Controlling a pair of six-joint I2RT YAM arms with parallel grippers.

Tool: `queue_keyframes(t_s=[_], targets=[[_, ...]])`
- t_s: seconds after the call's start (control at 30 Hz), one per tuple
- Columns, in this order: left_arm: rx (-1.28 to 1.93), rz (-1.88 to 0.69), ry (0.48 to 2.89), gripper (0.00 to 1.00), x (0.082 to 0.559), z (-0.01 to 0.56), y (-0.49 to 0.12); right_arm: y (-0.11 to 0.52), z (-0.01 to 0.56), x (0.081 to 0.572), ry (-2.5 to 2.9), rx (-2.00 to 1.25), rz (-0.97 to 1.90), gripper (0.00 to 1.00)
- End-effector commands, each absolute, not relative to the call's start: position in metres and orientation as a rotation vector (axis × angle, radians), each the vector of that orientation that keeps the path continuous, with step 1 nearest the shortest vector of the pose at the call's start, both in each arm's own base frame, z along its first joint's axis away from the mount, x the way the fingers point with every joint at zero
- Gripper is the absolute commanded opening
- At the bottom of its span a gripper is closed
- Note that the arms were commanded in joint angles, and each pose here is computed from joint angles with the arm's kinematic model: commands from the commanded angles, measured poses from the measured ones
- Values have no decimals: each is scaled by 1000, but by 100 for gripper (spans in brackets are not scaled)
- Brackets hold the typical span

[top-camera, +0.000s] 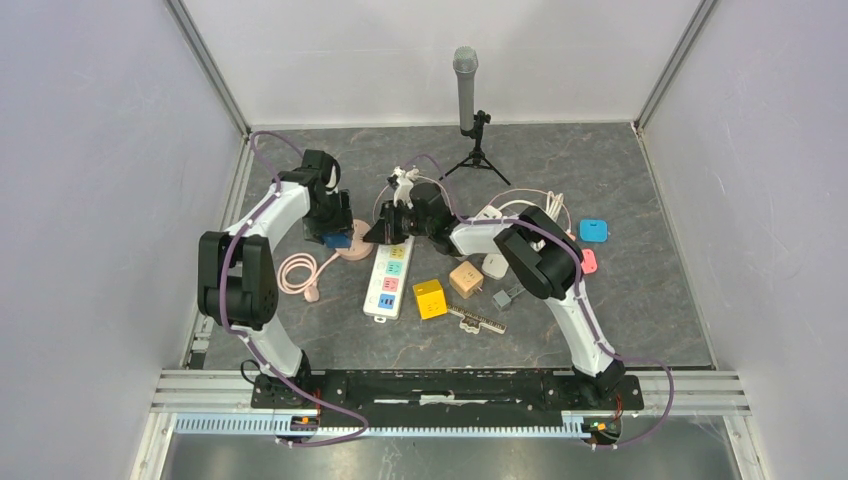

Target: Pull the plug off the socket

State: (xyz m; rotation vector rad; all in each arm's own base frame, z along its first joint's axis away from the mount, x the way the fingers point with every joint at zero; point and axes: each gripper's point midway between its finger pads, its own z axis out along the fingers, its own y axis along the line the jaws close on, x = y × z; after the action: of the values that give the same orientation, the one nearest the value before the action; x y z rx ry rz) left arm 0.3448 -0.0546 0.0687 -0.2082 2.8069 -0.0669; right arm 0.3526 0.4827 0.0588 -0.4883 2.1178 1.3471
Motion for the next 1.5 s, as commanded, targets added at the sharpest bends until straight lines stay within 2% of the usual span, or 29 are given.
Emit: queue_keyframes(t_s=[0.0, 0.13, 0.23, 0.3, 0.37, 0.43, 0.53, 0.63, 0.83, 0.93, 1.1, 1.47], targets=[[-251, -69, 2777, 65, 353, 84, -55, 502, 89, 359, 1983, -485, 1458, 20], [-256, -79, 2778, 65, 355, 86, -57, 501, 63, 363, 2072, -448, 1412, 20], [-262, -81, 2785, 65, 356, 88, -58, 496, 36, 369, 2162, -463, 1270, 19], [-264, -72, 2783, 71, 357, 89, -57, 490, 16, 367, 2240, -494, 1162, 18], [-283, -42, 2775, 83, 359, 88, -53, 481, 2, 360, 2286, -501, 1109, 17], [-290, -21, 2776, 91, 361, 86, -51, 474, -7, 354, 2316, -518, 1063, 17], [-298, 6, 2775, 92, 367, 84, -48, 467, -15, 352, 2344, -535, 1011, 16], [-301, 30, 2777, 84, 369, 81, -46, 463, -19, 352, 2363, -533, 981, 16], [-267, -41, 2803, 53, 366, 79, -54, 454, -35, 350, 2434, -530, 913, 13], [-247, -79, 2816, 44, 362, 88, -59, 447, -44, 348, 2475, -530, 860, 11], [-198, -174, 2831, 38, 362, 102, -70, 435, -61, 338, 2544, -534, 805, 10], [-252, -267, 2862, 33, 361, 104, -70, 424, -74, 336, 2590, -544, 717, 8]])
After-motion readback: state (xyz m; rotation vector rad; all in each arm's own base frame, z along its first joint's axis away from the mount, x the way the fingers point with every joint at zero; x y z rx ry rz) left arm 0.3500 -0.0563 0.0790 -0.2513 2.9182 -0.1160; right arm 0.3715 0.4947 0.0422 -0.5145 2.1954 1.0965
